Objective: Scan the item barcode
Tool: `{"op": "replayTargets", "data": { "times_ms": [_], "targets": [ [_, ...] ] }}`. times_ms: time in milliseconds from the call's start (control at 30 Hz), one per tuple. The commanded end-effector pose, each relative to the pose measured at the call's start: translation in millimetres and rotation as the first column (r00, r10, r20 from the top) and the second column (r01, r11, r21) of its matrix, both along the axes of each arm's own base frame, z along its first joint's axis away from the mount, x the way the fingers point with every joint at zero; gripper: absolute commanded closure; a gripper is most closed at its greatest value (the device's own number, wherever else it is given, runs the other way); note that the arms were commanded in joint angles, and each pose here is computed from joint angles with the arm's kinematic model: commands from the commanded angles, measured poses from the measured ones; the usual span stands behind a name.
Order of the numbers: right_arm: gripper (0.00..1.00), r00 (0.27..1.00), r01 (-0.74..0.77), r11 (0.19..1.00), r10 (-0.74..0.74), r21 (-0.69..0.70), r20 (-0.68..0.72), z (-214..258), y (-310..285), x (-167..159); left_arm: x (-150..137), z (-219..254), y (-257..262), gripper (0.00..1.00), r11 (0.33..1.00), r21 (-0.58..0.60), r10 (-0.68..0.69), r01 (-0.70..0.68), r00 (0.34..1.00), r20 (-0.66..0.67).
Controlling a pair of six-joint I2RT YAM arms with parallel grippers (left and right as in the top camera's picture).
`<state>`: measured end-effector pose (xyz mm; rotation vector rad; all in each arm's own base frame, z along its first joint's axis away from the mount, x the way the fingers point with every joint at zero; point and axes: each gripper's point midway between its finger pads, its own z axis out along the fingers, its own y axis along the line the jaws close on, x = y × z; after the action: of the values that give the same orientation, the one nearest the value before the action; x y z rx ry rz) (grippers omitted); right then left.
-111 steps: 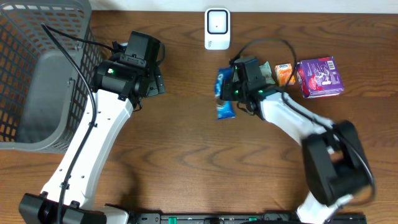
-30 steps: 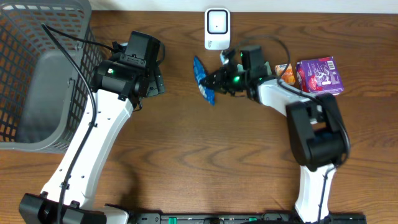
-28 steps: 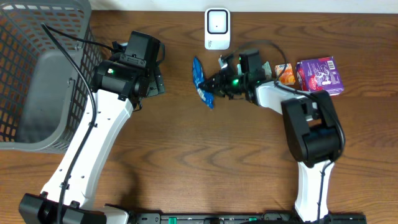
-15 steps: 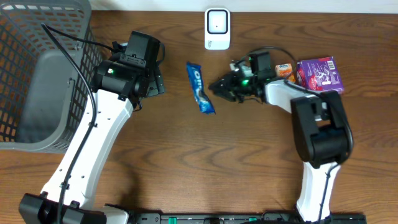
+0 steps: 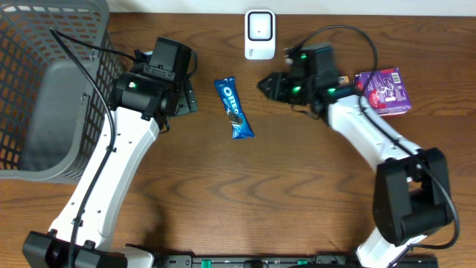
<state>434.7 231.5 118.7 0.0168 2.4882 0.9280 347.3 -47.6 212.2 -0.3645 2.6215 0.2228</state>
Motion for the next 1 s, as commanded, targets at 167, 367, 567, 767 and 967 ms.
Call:
{"op": "replayTargets", "data": {
  "times_ms": [167, 367, 567, 767, 967],
  "targets": [
    [0.38, 0.998, -0.022, 0.976, 0.036, -0.217, 0.06, -46.7, 33.5, -6.7, 0.1, 0.0, 1.9, 0.02, 1.0, 0.003, 0.012, -0.012, 1.0, 0.001],
    [0.37, 0.995, -0.097, 0.981, 0.102, -0.17, 0.019, -83.1, 53.4, -9.1, 0.1, 0.0, 1.9, 0.02, 1.0, 0.003, 0.012, -0.012, 1.0, 0.001],
    [0.33, 0.995, -0.093, 0.98, 0.097, -0.177, 0.018, -106.3, 51.2, -1.4, 0.1, 0.0, 1.9, 0.02, 1.0, 0.003, 0.012, -0.012, 1.0, 0.001],
    [0.32, 0.99, -0.144, 0.987, 0.144, -0.067, -0.012, -126.6, 65.1, -2.3, 0.1, 0.0, 1.9, 0.02, 1.0, 0.003, 0.012, -0.012, 1.0, 0.001],
    [0.86, 0.987, -0.153, 0.988, 0.152, -0.006, -0.046, -146.0, 72.7, -4.9, 0.1, 0.0, 1.9, 0.02, 1.0, 0.003, 0.012, -0.012, 1.0, 0.001]
  ]
}}
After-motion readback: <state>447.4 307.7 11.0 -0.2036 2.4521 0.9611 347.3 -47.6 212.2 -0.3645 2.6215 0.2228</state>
